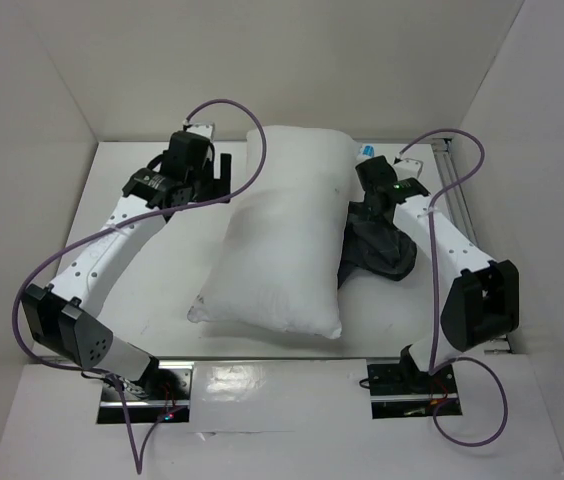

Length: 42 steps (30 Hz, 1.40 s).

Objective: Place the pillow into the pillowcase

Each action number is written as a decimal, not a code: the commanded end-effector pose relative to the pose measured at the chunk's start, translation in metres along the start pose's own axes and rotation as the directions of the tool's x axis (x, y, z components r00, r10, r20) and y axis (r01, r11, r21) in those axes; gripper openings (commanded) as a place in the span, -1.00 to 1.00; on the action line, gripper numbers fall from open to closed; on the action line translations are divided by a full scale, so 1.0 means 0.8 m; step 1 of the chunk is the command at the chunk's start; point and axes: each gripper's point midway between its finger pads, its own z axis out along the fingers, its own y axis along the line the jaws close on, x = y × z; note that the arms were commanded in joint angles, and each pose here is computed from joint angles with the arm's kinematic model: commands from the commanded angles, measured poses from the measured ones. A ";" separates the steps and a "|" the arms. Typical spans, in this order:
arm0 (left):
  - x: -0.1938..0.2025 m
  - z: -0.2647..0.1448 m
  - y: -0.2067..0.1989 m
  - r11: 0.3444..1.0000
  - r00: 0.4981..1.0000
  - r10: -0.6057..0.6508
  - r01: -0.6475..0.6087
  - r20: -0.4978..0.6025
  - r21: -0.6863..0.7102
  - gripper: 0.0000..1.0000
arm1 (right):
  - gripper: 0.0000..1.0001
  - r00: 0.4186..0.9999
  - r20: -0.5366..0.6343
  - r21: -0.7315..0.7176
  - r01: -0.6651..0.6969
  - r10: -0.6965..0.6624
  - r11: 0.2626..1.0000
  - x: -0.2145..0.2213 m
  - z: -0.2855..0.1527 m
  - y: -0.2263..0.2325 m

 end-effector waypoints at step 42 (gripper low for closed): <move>0.110 0.099 -0.176 0.764 0.896 -0.002 0.287 -0.443 0.578 -1.00 | -1.00 0.843 0.458 -0.487 -0.026 0.281 0.873 -0.289 -0.211 0.002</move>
